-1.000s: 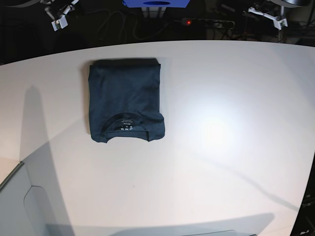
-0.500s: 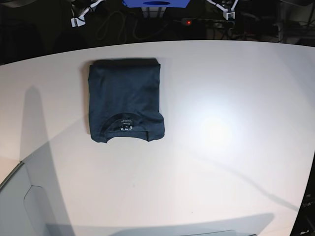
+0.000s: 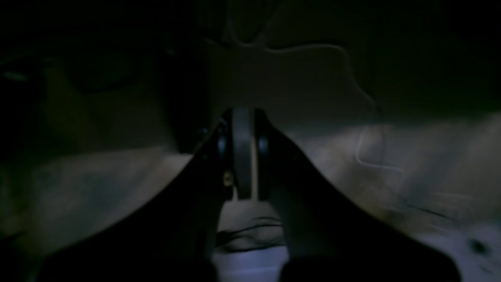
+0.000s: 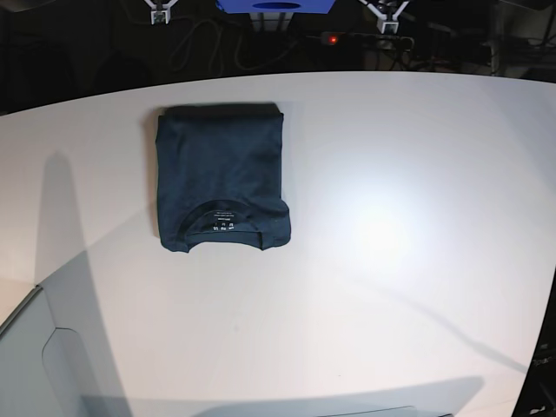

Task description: Fold the T-shirt properly

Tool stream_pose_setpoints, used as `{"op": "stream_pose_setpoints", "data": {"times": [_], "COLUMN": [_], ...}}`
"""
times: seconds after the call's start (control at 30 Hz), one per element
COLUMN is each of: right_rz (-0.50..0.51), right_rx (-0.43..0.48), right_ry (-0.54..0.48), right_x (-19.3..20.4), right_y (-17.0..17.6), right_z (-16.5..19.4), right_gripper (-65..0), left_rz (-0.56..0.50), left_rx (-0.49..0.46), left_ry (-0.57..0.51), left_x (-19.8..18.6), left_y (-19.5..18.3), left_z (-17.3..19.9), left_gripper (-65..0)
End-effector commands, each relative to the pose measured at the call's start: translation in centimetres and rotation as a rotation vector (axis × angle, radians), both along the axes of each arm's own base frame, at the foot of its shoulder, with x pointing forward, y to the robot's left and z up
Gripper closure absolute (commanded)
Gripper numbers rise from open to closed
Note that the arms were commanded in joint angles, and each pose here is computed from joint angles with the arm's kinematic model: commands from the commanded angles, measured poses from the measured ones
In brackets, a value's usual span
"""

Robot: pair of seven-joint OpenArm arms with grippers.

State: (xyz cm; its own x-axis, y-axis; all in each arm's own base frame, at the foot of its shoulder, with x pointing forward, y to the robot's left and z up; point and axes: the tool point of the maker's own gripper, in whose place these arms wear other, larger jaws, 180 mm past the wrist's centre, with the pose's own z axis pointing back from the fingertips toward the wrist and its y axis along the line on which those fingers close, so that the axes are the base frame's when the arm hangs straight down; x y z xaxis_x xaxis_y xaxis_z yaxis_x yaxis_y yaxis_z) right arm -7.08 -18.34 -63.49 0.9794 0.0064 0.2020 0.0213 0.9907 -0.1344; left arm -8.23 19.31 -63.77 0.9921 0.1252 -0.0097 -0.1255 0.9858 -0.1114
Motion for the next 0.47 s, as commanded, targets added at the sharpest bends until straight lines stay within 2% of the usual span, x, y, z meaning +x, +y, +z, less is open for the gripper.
{"op": "stream_pose_setpoints", "data": {"times": [0.0,0.03,0.17,0.43], "right_rz": [-0.002,-0.002,0.020,0.027], "right_rx": [-0.050,-0.094,-0.158,-0.138], "right_ry": [-0.010,-0.008,-0.002,-0.002], "right_x": [0.0,-0.1,-0.3,-0.3], "right_y": [-0.2,-0.4,0.1,1.8], "right_z": [0.2,0.3,0.6,0.5], "right_gripper": [-0.1,-0.1,-0.1,-0.1], "left_rz": [-0.005,-0.012,-0.043,-0.039], "left_rx": [-0.002,-0.005,-0.037,-0.046], "left_ry": [0.000,-0.002,-0.001,0.003], "left_x": [-0.2,0.0,0.5,0.3], "left_y": [0.0,-0.2,-1.9,-2.6], "left_z": [0.1,0.0,-0.3,-0.4], "left_gripper": [0.0,0.0,0.0,0.0]}}
